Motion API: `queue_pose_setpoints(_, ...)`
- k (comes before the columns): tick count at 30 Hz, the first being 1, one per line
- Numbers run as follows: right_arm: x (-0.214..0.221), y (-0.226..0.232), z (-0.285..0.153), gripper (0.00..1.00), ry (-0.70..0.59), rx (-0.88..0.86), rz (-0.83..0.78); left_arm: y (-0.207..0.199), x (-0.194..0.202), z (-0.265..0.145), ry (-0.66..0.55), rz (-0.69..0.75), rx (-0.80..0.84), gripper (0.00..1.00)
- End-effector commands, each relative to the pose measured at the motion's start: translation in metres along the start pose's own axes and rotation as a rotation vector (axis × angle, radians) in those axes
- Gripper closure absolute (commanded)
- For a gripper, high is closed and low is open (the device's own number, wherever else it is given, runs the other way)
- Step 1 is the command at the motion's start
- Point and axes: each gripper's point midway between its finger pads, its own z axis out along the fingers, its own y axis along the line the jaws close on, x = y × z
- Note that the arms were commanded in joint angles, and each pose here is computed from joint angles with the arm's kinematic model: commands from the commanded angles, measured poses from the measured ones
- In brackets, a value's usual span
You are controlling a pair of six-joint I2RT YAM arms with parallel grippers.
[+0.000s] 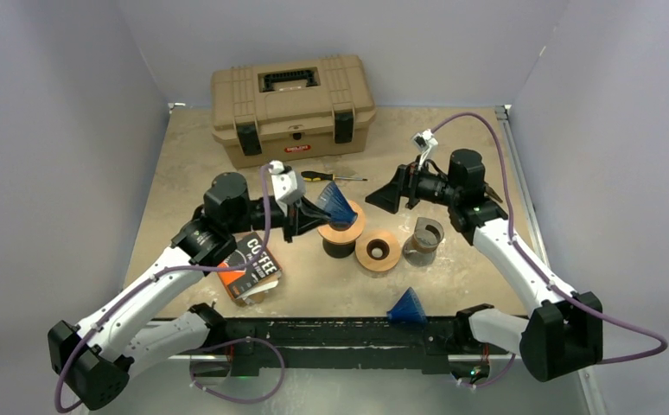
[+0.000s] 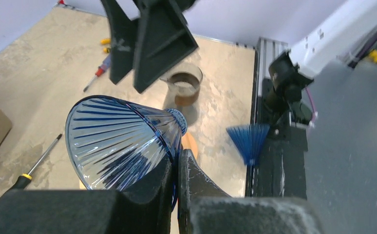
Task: Place the coffee filter in the dripper
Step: Pick up the coffee dripper from the center of the board.
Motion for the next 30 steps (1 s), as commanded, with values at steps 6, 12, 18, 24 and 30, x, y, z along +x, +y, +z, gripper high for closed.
queue_pose_setpoints(6,-0.034,0.018,-0.008,0.01,-0.060,-0.009,-0.100,0.007,0.025,-0.011,0.220,0.364,-0.049,1.00)
queue_pose_setpoints(12,-0.041,0.031,-0.004,0.01,-0.048,-0.062,-0.085,0.034,0.020,-0.029,0.311,0.549,-0.187,1.00)
queue_pose_setpoints(18,-0.044,0.051,0.021,0.01,-0.027,-0.045,-0.099,0.068,0.029,-0.050,0.472,0.658,-0.342,1.00)
queue_pose_setpoints(24,-0.045,0.076,0.047,0.01,-0.023,-0.081,-0.080,0.073,0.037,-0.057,0.539,0.878,-0.334,1.00)
queue_pose_setpoints(30,-0.056,0.083,0.063,0.01,-0.064,-0.036,-0.098,0.076,0.030,-0.064,0.566,1.135,-0.361,1.00)
